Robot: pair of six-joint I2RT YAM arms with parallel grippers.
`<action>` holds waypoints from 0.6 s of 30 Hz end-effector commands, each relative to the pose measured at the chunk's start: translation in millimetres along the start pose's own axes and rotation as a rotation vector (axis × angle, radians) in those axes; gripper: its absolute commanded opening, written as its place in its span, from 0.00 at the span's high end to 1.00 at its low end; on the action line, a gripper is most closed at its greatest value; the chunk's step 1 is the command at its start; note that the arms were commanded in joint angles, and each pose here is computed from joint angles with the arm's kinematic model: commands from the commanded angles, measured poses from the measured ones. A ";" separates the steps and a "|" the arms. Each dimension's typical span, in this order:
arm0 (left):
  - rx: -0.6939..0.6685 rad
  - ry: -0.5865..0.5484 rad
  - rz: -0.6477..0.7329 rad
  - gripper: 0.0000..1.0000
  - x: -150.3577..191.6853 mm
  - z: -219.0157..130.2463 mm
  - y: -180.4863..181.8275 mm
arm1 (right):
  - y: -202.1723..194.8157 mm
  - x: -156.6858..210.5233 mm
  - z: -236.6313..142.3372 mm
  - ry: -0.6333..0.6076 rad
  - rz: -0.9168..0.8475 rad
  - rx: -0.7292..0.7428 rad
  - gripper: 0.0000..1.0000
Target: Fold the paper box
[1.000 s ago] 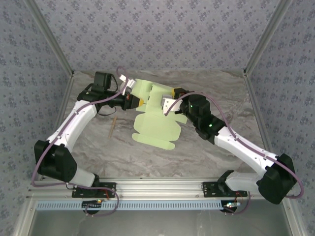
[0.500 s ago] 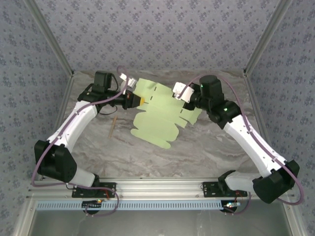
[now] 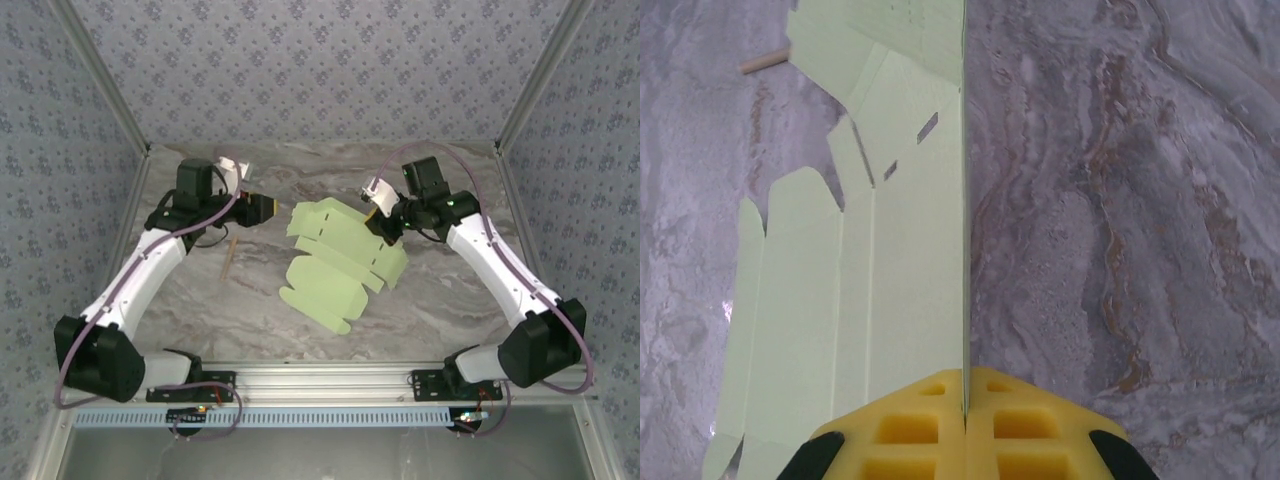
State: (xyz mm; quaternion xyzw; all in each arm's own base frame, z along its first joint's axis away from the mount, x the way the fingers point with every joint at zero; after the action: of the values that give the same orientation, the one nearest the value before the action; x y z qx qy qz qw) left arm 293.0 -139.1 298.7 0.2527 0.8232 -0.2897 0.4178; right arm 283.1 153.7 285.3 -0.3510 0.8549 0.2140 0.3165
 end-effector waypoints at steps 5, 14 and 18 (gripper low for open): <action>-0.087 0.006 -0.055 0.50 29.3 18.0 -44.1 | -32.7 15.3 17.0 0.023 0.256 0.190 1.00; 0.093 0.068 0.021 0.55 65.9 109.4 -90.5 | -43.1 36.5 43.1 0.074 0.284 0.207 1.00; 0.113 0.126 0.099 0.60 76.1 148.3 -99.3 | -46.7 40.4 48.2 0.096 0.287 0.212 1.00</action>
State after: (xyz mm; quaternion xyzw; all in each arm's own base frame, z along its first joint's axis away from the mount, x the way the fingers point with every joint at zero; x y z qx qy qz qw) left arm 253.5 -274.0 175.1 0.3085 0.8490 -0.2927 0.3137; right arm 309.1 135.5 219.7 -0.2144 0.9246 0.1551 0.2738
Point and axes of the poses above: each hand's point on the last joint's axis, 136 mm out from that joint toward the fingers, its own z axis out along the fingers, its own y axis along the line the jaws close on, x = y × z, the point moved 8 cm from there along -z, back along the fingers, and after that the axes turned 12 degrees about z, right-handed, at the moved point
